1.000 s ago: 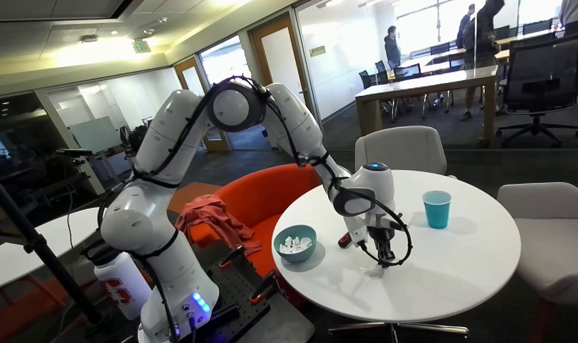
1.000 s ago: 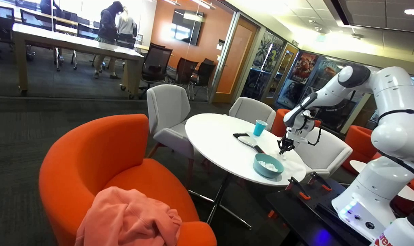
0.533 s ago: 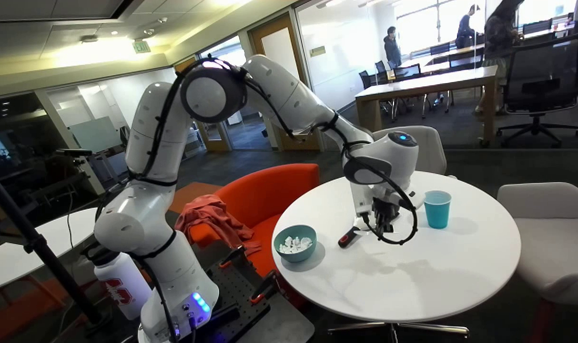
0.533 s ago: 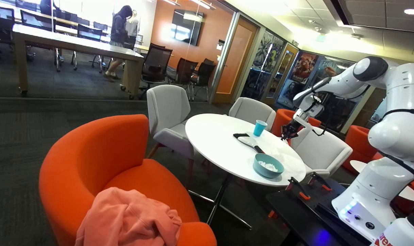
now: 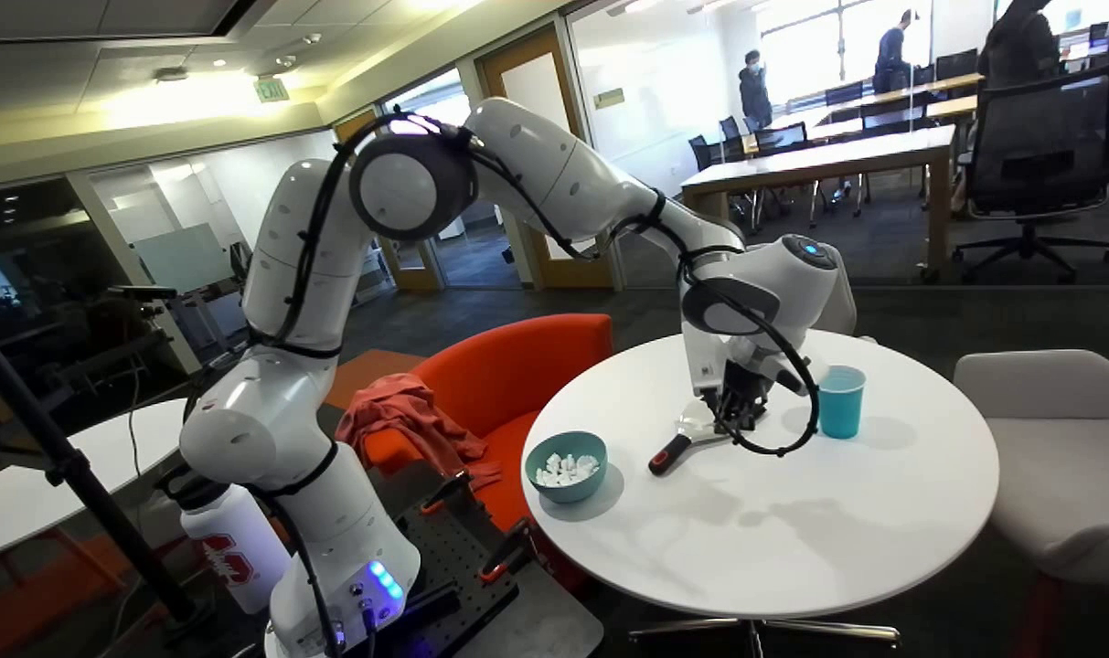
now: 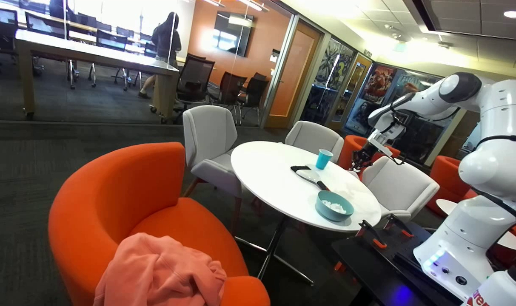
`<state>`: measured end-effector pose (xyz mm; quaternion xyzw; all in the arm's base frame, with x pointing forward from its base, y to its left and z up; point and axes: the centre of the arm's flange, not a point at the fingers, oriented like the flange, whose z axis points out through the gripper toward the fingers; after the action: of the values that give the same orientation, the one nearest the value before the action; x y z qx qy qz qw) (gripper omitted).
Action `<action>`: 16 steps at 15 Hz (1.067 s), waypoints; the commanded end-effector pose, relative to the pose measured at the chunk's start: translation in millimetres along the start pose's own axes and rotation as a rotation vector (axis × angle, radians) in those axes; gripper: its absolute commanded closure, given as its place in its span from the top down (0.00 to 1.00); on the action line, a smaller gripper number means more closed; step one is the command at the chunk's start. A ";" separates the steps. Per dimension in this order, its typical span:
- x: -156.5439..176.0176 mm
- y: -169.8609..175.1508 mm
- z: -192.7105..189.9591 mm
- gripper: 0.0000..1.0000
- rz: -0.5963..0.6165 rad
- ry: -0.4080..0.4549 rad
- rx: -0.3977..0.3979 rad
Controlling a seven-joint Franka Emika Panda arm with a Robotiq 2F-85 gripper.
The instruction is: Put the spoon in the cup
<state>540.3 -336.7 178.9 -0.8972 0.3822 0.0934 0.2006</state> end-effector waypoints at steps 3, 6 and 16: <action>48.3 -17.9 5.2 0.02 0.189 0.058 0.217; 79.8 -20.1 -3.2 0.02 0.323 0.061 0.327; 96.0 -13.4 2.8 0.08 0.590 -0.023 0.486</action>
<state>616.3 -389.3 149.4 -0.6735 0.6331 0.0641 0.3762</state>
